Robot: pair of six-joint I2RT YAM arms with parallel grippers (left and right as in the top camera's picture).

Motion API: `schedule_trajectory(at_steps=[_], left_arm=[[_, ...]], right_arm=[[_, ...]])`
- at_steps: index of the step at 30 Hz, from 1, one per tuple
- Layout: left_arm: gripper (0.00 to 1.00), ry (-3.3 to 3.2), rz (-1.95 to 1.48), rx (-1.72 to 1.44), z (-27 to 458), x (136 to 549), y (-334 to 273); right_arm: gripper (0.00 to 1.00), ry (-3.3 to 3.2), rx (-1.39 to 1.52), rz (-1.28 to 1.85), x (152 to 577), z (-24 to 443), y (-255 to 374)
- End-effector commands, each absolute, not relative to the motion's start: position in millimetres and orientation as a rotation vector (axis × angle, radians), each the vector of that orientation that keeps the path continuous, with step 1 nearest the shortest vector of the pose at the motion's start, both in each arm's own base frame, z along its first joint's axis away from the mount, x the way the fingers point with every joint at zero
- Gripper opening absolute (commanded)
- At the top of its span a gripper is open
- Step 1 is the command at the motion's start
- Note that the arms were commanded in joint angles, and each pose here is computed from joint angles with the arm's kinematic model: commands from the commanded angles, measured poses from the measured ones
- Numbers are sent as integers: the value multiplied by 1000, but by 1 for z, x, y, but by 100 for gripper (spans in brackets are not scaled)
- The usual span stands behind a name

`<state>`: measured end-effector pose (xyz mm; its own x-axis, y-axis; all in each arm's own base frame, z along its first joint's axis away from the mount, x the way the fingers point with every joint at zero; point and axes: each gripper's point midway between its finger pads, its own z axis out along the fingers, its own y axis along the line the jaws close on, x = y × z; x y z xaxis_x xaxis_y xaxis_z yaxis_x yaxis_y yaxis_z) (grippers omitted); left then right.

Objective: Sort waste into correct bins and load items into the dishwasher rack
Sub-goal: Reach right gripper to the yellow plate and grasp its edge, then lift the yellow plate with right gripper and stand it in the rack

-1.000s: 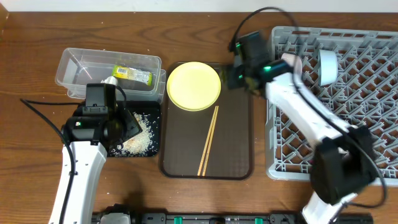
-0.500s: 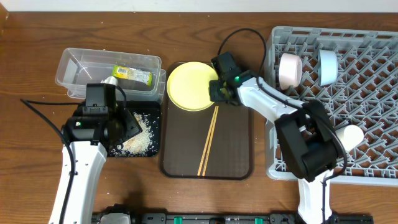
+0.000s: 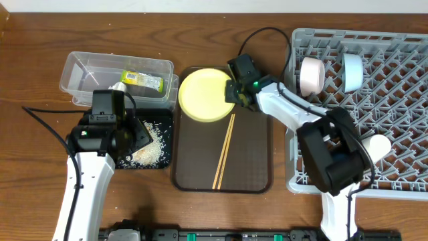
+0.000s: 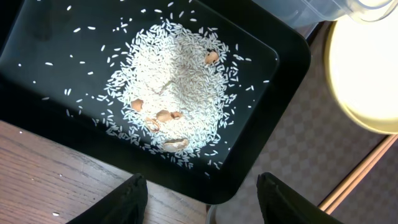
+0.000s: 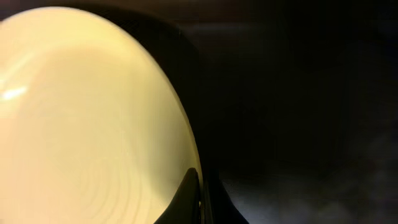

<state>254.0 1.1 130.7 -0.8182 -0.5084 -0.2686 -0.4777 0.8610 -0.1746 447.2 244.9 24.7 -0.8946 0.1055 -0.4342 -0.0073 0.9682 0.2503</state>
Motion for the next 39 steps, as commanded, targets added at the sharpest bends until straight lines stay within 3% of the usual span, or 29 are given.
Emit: schedule_trajectory(at_steps=[1,11,20,28,39], left_arm=[[60,2727,-135,-763,130,252,3],[60,2727,-135,-763,130,252,3],[60,2727,-135,-763,130,252,3],[60,2727,-135,-763,130,252,3],[60,2727,-135,-763,130,252,3]], right_arm=[[1,2522,49,357,465,90,228],[1,2284,72,-27,451,231,109],[1,2161,192,-466,404,306,-15],[1,2272,123,-881,359,303,-75],[1,2438,13,-999,327,281,-82]])
